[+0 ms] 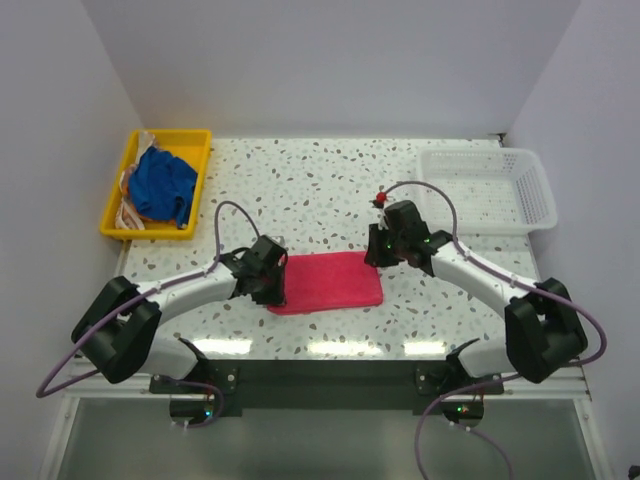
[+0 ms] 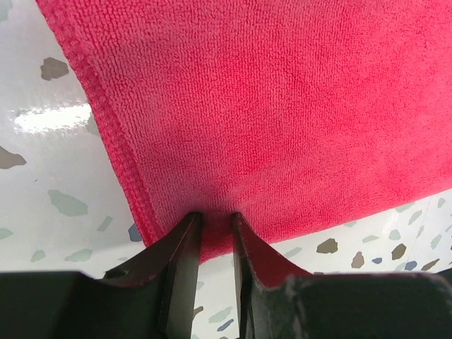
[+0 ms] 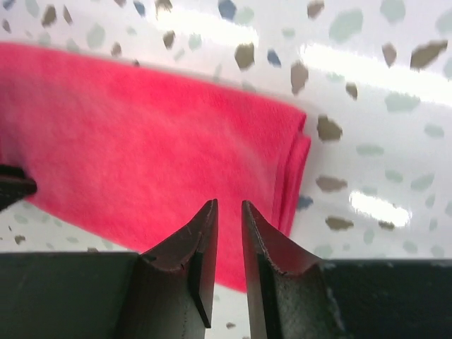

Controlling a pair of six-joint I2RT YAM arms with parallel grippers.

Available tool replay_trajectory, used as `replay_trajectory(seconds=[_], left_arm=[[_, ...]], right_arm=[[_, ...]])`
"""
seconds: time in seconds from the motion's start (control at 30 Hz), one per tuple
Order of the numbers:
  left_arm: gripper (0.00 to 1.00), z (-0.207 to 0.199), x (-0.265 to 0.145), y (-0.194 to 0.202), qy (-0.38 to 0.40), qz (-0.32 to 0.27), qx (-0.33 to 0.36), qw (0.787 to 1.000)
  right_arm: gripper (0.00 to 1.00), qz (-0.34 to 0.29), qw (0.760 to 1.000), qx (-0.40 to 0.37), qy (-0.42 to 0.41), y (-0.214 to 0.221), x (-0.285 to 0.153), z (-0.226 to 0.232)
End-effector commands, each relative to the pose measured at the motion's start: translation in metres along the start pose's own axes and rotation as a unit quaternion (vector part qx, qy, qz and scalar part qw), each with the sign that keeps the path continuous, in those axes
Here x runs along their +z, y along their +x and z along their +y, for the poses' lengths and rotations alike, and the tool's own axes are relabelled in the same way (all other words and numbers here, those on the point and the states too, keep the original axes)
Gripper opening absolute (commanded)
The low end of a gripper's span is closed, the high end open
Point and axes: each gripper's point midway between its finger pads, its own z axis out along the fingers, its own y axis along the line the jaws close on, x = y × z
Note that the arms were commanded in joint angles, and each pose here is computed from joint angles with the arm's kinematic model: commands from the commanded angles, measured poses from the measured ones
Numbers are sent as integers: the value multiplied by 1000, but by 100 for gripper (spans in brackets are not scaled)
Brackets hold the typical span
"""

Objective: Fold and stack the towels
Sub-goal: Smooth out wrinkles on the folded towel

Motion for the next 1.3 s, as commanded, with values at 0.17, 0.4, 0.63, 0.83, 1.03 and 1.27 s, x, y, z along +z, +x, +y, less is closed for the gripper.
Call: replay_trajectory(seconds=[0.17,0.4,0.63,0.83,1.03,1.27], left_arm=[[31,52,10,6,-105,5,5,994],[33,70,8,-2,-118,-1,-15,993],[51,59,-6,-36,-115,-27,15,993],[85,42,-49,-71,-127,-78,47,988],[95,-25,-72,-79,-70,-109,121,984],[91,-125,-45,-56,-14,-98,206,973]], right_arm=[[18,-2,999,-12,34,-18,51,-13],[18,3,998,21,53,-12,52,-41],[31,-45,997,-5,69,-44,-2,-46],[51,-47,991,7,129,-28,-43,-75],[92,-25,985,48,165,5,-56,-90],[99,-11,981,82,174,23,-56,-98]])
